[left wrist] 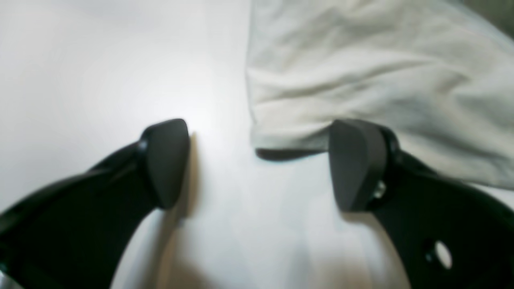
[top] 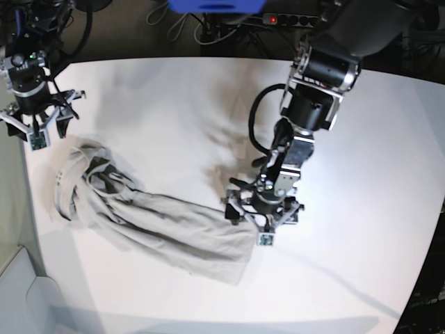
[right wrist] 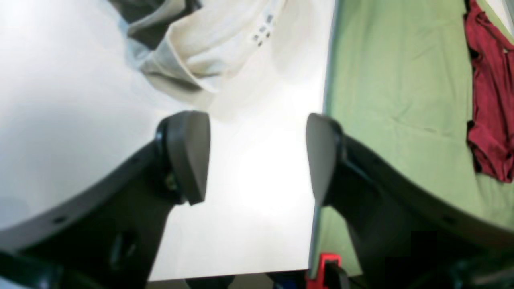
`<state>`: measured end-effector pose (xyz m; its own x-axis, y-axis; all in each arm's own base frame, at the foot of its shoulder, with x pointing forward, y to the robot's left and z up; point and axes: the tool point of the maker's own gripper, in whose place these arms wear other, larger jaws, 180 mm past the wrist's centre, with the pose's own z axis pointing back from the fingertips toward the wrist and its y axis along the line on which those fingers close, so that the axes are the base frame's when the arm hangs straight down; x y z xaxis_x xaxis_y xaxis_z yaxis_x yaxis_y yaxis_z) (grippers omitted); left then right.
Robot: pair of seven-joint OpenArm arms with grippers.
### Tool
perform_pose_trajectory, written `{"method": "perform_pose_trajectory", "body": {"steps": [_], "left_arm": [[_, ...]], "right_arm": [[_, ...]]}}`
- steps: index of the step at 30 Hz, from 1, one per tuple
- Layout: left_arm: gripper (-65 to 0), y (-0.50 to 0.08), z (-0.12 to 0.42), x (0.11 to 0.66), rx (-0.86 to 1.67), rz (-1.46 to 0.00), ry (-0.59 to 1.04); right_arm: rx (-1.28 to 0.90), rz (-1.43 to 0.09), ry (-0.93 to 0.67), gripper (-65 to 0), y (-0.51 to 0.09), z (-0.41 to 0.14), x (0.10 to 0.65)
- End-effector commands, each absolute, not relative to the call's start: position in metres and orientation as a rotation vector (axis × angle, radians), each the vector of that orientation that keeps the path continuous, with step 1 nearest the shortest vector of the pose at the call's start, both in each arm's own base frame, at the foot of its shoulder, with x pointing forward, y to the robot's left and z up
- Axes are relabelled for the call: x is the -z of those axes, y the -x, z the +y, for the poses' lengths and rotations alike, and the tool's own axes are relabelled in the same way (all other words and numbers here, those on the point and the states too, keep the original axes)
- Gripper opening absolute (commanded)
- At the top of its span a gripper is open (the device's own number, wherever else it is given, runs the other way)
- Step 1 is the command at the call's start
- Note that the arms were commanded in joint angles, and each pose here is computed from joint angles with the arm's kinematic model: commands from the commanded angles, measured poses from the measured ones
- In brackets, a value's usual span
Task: Layout the t-shirt on the table in an organized manner, then fold the t-shirt properly
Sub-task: 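Move the left gripper to the t-shirt's free end and grasp it, then pull the grasped end away from the right gripper with the left gripper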
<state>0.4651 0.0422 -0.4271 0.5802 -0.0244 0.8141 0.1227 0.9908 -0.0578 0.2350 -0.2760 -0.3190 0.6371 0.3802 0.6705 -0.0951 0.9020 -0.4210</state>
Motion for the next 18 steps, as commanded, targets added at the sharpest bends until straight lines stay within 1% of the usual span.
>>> {"method": "perform_pose_trajectory", "body": {"steps": [1, 4, 5, 6, 7, 8, 10, 11, 12, 13, 14, 16, 18], "left_arm": [[-12.3, -0.477, 0.035, 0.411, 0.089, -0.993, 0.128], [-12.7, -0.477, 0.035, 0.413, 0.09, -0.995, 0.127], [-14.3, -0.477, 0.035, 0.412, 0.09, -0.999, 0.127], [-17.7, -0.478, 0.034, 0.411, 0.089, -1.006, 0.129], [-23.0, -0.477, 0.032, 0.412, 0.089, -1.006, 0.132], [-30.0, -0.477, 0.03, 0.414, 0.089, -1.005, 0.134], [-48.8, -0.477, 0.033, 0.421, 0.085, -0.988, 0.126], [-59.9, -0.478, 0.036, 0.425, 0.075, -0.984, 0.116], [-65.0, -0.479, 0.037, 0.427, 0.073, -0.985, 0.11], [-65.0, -0.481, 0.04, 0.428, 0.072, -0.988, 0.103], [-62.4, -0.481, 0.041, 0.43, 0.072, -0.988, 0.1], [-65.0, -0.48, 0.042, 0.431, 0.072, -0.988, 0.098], [-64.5, -0.482, 0.041, 0.427, 0.072, -0.999, 0.102]], "right_arm": [[-0.292, -0.877, 0.375, -27.2, -0.24, -0.276, 0.309], [-0.292, -0.876, 0.374, -27.2, -0.239, -0.276, 0.31], [-0.292, -0.876, 0.374, -27.2, -0.239, -0.276, 0.31], [-0.293, -0.874, 0.374, -27.2, -0.239, -0.276, 0.31], [-0.293, -0.874, 0.374, -27.2, -0.239, -0.276, 0.31], [-0.293, -0.874, 0.374, -27.2, -0.239, -0.276, 0.31], [-0.293, -0.874, 0.374, -27.2, -0.239, -0.276, 0.31], [-0.292, -0.874, 0.373, -27.2, -0.239, -0.276, 0.31], [-0.292, -0.874, 0.373, -27.2, -0.239, -0.276, 0.31], [-0.292, -0.874, 0.373, -27.2, -0.239, -0.276, 0.31], [-0.292, -0.874, 0.373, -27.2, -0.239, -0.276, 0.31], [-0.292, -0.874, 0.373, -27.2, -0.239, -0.276, 0.31], [-0.291, -0.877, 0.373, -27.2, -0.24, -0.276, 0.309]]}}
